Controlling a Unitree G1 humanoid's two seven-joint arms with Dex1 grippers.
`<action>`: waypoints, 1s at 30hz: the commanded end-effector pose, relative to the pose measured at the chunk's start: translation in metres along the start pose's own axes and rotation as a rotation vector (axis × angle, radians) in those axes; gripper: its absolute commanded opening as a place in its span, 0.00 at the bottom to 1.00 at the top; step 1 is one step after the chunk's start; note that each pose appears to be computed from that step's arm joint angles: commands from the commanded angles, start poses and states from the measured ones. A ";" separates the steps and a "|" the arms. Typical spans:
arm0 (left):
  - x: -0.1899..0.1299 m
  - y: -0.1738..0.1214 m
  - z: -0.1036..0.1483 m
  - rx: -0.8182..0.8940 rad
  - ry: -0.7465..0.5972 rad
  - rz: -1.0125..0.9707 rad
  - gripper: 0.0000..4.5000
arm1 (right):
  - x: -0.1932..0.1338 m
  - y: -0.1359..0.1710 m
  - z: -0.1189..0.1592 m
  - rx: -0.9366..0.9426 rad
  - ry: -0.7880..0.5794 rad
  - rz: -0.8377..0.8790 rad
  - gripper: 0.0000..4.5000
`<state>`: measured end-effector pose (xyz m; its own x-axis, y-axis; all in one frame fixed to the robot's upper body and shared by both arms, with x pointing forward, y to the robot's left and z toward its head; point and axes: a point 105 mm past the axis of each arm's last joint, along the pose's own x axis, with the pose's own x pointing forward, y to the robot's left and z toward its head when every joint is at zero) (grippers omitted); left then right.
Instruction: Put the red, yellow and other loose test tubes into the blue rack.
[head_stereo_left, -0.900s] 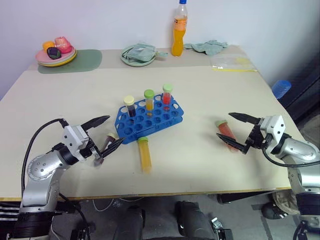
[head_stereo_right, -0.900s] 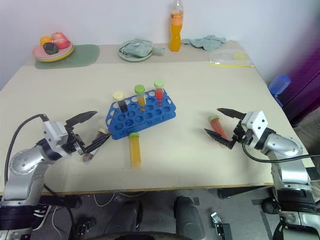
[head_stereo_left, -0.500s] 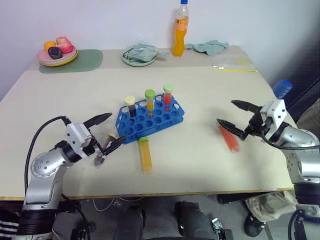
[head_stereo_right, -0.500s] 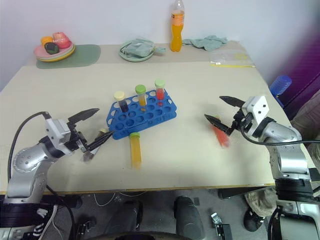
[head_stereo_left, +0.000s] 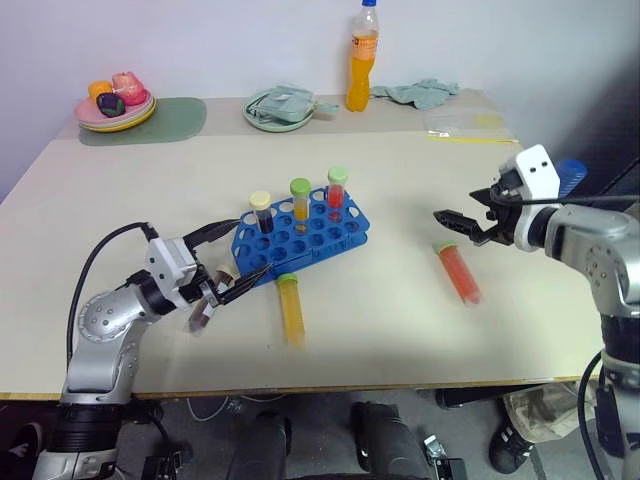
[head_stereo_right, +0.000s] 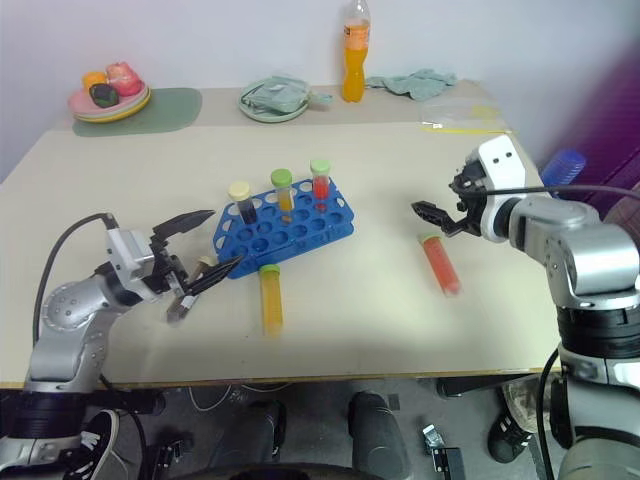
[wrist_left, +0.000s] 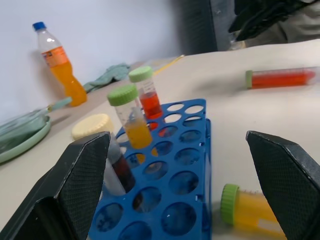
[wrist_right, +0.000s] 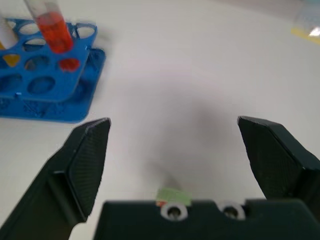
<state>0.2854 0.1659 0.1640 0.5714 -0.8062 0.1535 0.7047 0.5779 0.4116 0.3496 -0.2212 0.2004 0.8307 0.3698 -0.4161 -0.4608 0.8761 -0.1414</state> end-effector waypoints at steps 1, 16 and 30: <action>0.007 -0.002 0.006 0.015 -0.029 -0.018 0.99 | -0.013 0.002 -0.025 0.086 0.252 -0.011 1.00; 0.003 -0.023 0.002 0.004 -0.026 0.014 0.99 | -0.002 -0.005 -0.048 0.223 0.594 -0.070 1.00; -0.017 -0.032 0.008 -0.013 0.009 0.068 0.99 | 0.021 0.007 -0.064 0.248 0.672 -0.114 1.00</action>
<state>0.2527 0.1577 0.1426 0.6261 -0.7671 0.1397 0.6889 0.6281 0.3617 0.3438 -0.2242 0.1283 0.4471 0.0840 -0.8905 -0.2392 0.9705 -0.0286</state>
